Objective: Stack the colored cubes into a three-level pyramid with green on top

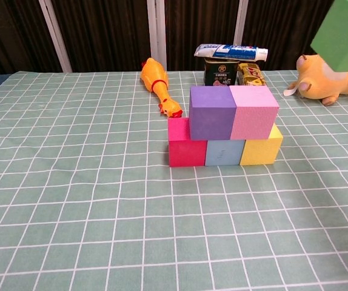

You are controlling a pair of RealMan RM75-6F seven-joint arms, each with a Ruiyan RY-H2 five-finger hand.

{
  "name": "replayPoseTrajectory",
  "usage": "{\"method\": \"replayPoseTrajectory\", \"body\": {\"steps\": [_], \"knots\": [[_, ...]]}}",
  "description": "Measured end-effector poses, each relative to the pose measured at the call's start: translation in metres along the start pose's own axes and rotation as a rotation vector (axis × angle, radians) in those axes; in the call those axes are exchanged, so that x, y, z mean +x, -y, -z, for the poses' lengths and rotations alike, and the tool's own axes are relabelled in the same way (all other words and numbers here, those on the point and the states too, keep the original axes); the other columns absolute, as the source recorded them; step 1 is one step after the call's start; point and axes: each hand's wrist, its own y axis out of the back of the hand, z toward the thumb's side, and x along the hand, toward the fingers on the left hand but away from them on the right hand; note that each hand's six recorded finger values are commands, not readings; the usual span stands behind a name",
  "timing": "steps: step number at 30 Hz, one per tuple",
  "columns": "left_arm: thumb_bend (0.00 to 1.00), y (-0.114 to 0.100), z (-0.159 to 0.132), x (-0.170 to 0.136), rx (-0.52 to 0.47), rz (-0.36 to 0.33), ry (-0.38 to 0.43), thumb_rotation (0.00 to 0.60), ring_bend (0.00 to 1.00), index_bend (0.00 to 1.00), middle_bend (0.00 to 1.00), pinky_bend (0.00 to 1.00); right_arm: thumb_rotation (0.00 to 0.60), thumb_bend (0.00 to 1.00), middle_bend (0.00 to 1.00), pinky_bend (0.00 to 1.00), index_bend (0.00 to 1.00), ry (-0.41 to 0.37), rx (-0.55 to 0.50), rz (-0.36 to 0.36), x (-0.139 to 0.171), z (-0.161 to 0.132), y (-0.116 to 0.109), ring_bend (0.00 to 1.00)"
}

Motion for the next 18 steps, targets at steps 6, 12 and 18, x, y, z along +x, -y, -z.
{"method": "replayPoseTrajectory", "body": {"steps": [6, 12, 18], "knots": [[0.14, -0.009, -0.001, 0.009, -0.020, -0.016, 0.019, 0.600, 0.02, 0.00, 0.03, 0.09, 0.600, 0.31, 0.36, 0.00, 0.00, -0.032, 0.026, -0.061, -0.012, -0.046, -0.009, 0.19], [0.14, -0.010, 0.006, 0.013, -0.043, -0.011, 0.000, 0.600, 0.02, 0.00, 0.03, 0.09, 0.600, 0.31, 0.36, 0.00, 0.00, -0.054, 0.046, -0.144, -0.020, -0.096, -0.001, 0.19], [0.14, -0.010, 0.012, 0.016, -0.060, -0.001, -0.011, 0.600, 0.02, 0.00, 0.03, 0.09, 0.600, 0.31, 0.36, 0.00, 0.00, -0.035, 0.065, -0.167, -0.033, -0.127, 0.006, 0.19]]}}
